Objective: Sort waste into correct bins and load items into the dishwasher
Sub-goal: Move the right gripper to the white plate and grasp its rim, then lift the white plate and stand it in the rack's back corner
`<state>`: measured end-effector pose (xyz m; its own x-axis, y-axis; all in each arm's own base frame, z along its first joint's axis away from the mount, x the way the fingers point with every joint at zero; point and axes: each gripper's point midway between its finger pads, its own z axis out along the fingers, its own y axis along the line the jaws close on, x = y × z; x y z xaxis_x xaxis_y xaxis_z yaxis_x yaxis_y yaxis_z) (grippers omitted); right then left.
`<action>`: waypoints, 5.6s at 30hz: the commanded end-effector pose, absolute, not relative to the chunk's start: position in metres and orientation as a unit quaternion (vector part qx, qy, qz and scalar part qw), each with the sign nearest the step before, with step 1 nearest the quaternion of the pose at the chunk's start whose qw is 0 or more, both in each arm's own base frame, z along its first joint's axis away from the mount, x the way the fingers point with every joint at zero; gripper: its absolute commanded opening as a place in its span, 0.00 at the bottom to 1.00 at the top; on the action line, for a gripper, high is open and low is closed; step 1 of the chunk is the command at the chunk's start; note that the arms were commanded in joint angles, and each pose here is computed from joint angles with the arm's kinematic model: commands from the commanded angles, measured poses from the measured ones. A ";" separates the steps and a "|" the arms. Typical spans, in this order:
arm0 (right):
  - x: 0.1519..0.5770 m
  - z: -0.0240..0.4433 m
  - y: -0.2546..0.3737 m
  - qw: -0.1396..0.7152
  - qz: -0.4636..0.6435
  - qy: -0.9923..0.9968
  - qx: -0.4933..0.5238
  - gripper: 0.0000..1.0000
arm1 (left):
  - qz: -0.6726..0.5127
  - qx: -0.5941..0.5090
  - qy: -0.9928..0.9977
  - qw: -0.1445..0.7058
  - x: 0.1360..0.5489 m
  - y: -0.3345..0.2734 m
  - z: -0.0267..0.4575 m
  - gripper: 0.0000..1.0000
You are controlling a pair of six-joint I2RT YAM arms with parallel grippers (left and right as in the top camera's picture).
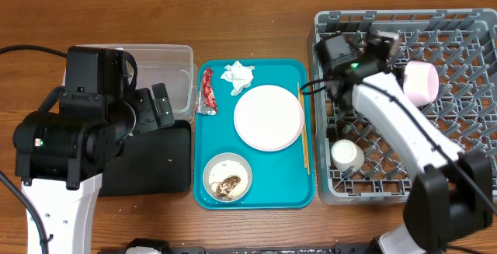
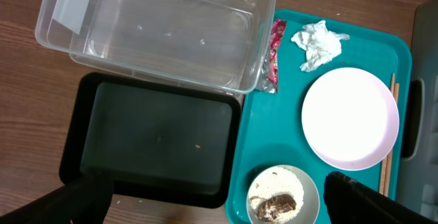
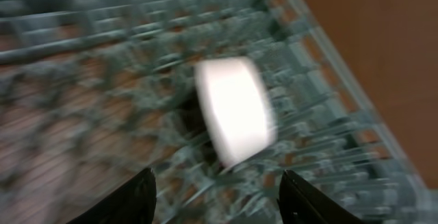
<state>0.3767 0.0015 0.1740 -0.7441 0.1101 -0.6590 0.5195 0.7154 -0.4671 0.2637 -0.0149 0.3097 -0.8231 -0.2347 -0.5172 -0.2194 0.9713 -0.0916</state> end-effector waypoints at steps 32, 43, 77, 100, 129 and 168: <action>0.271 0.025 0.219 -0.018 0.105 0.938 0.330 0.51 | -0.011 -0.130 0.952 0.277 0.265 -0.012 0.313 1.00; 0.264 0.003 0.218 -0.043 0.091 0.933 0.347 0.31 | -0.011 -0.130 0.952 0.277 0.265 -0.012 0.313 1.00; 0.359 0.259 0.073 0.453 -0.170 0.858 0.174 0.04 | -0.011 -0.130 0.952 0.277 0.265 -0.012 0.313 1.00; 0.364 0.252 -0.095 0.372 -0.360 0.809 0.278 0.04 | -0.011 -0.130 0.952 0.277 0.265 -0.012 0.313 1.00; 0.407 0.254 -0.103 0.407 -0.413 0.770 0.265 0.04 | -0.011 -0.130 0.952 0.277 0.265 -0.012 0.313 1.00; 0.394 0.273 0.016 0.435 -0.109 0.889 0.096 0.62 | -0.011 -0.130 0.952 0.277 0.265 -0.012 0.313 1.00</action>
